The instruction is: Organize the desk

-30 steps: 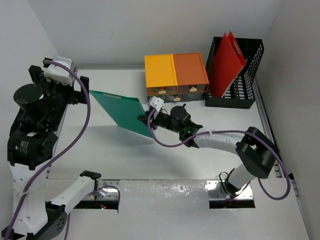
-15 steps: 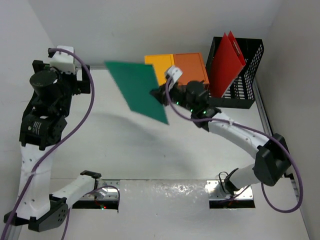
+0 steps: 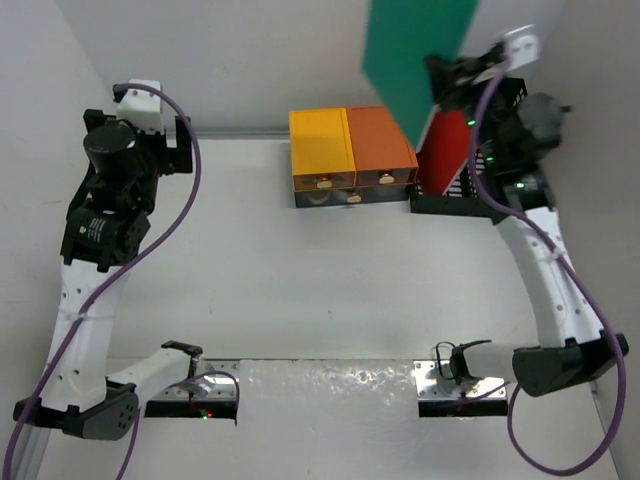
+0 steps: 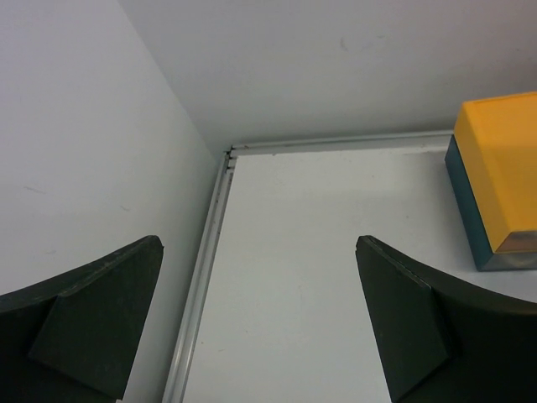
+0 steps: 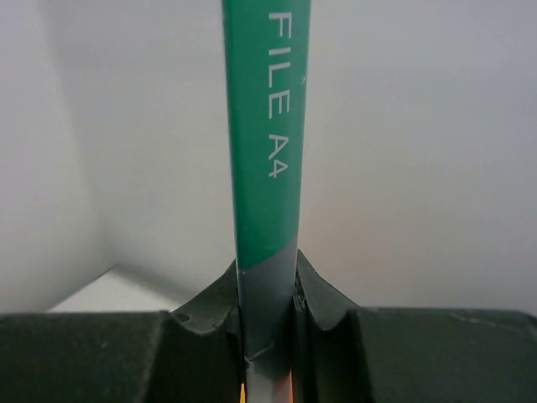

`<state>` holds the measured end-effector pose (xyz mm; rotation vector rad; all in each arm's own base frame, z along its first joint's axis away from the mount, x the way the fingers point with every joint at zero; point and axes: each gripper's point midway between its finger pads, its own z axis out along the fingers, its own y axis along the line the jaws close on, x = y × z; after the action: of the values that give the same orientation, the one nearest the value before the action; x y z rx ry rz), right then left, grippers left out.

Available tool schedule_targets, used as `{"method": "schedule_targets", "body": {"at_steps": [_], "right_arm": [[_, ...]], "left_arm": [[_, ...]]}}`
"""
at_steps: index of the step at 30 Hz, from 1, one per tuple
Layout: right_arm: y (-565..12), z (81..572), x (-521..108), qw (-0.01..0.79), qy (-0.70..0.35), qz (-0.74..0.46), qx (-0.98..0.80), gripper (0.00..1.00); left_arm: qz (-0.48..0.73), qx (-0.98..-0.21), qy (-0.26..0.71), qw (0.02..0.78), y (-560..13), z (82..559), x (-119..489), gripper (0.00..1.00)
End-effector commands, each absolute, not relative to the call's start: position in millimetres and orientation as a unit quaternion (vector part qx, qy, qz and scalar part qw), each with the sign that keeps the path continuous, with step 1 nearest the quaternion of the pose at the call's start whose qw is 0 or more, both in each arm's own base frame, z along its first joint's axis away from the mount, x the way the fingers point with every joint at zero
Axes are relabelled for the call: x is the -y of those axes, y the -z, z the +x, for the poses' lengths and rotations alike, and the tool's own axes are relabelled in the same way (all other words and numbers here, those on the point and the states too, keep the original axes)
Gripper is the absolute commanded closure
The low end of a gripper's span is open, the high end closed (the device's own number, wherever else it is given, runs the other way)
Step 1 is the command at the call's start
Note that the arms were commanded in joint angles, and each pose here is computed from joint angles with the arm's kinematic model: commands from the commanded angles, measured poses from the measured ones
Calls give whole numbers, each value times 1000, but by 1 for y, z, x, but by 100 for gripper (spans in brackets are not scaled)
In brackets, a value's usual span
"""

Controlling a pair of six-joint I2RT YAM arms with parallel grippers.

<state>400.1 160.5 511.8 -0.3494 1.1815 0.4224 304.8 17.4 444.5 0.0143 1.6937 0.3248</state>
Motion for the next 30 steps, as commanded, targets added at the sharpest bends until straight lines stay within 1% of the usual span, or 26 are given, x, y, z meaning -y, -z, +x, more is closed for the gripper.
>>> {"method": "schedule_targets", "body": {"at_steps": [1, 2, 3, 5, 6, 8, 11, 12, 15, 16, 18, 20, 26, 29, 30], "right_arm": [[-605, 366, -86, 869, -127, -99, -468, 100], [-607, 367, -76, 866, -117, -95, -476, 100], [-621, 369, -54, 873, -91, -84, -471, 100], [-624, 373, -37, 870, -82, -75, -481, 100], [-626, 376, -11, 872, -58, -57, -482, 100], [-633, 378, 24, 877, -42, -23, -479, 100], [-629, 391, 52, 878, -62, 12, -475, 100], [-628, 393, 70, 877, -49, 25, -476, 100], [-597, 412, 111, 863, -27, 69, -500, 100], [-600, 409, 113, 871, -27, 62, -486, 100], [-579, 416, 112, 867, -36, 54, -494, 100], [-573, 417, 110, 867, -37, 48, -495, 100], [-511, 425, 123, 843, 0, 57, -535, 100], [-487, 428, 126, 835, 5, 62, -547, 100], [-489, 423, 125, 841, 10, 58, -538, 100]], "left_arm": [[27, -750, -128, 648, -435, 320, -8, 0], [31, -753, -125, 645, -431, 321, -6, 1], [41, -759, -121, 639, -424, 324, -2, 0], [46, -762, -121, 634, -418, 328, -1, 0], [48, -763, -124, 632, -416, 329, -1, 0], [52, -768, -125, 626, -409, 334, 0, 0], [65, -776, -116, 617, -400, 341, 6, 0], [69, -780, -113, 611, -395, 345, 8, 0], [75, -787, -116, 602, -386, 354, 9, 0], [79, -790, -116, 597, -381, 358, 10, 0], [82, -794, -118, 591, -376, 361, 11, 0], [86, -798, -123, 584, -370, 363, 10, 0], [81, -804, -151, 569, -359, 366, 0, 0], [80, -804, -151, 569, -359, 367, 1, 0], [78, -804, -151, 570, -360, 368, 0, 0]]}}
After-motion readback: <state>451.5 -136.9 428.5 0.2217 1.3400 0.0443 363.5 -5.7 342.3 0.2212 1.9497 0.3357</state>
